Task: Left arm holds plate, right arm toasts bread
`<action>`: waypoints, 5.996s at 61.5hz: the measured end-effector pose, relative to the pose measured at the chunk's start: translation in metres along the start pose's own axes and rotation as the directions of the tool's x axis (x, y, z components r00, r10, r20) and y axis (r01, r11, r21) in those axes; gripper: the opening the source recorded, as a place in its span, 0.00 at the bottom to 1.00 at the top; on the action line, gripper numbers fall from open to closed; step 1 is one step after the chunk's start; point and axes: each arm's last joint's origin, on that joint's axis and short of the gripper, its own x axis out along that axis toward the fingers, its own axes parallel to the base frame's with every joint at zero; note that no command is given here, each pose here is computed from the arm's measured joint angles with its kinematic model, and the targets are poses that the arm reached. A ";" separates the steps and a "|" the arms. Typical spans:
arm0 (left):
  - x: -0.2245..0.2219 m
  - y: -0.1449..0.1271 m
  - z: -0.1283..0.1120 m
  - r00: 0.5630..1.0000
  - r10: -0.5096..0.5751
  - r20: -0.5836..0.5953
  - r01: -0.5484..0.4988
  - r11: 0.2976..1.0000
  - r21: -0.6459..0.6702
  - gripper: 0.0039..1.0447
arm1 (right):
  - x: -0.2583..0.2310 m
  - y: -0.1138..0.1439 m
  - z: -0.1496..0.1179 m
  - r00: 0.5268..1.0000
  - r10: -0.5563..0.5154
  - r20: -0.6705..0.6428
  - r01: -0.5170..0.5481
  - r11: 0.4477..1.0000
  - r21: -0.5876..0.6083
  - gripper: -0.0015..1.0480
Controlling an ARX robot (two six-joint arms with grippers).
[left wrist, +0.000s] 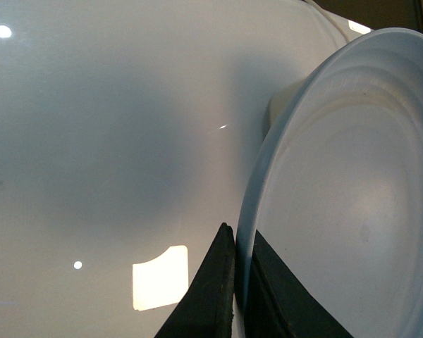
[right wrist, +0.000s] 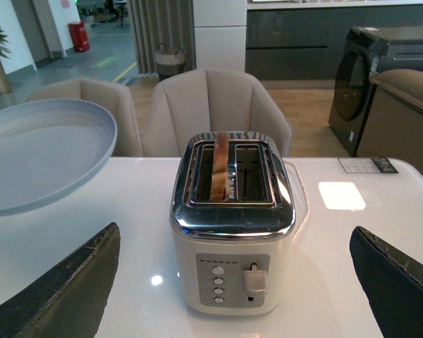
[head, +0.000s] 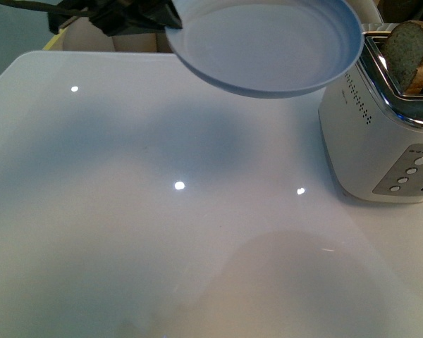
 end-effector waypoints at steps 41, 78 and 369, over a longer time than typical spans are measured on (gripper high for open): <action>-0.067 0.150 -0.020 0.993 0.102 0.061 -0.098 0.993 -0.068 0.03 | 0.000 0.000 0.000 1.000 0.000 0.000 0.000 1.000 0.000 0.92; -0.064 0.287 -0.074 0.993 0.117 -0.001 -0.116 0.983 -0.145 0.03 | 0.000 0.000 0.000 1.000 0.000 0.001 0.000 1.000 0.000 0.92; -0.179 0.088 -0.178 0.593 0.197 0.780 -0.497 0.852 0.162 0.03 | 0.000 0.000 0.000 1.000 0.000 0.001 0.000 1.000 0.000 0.92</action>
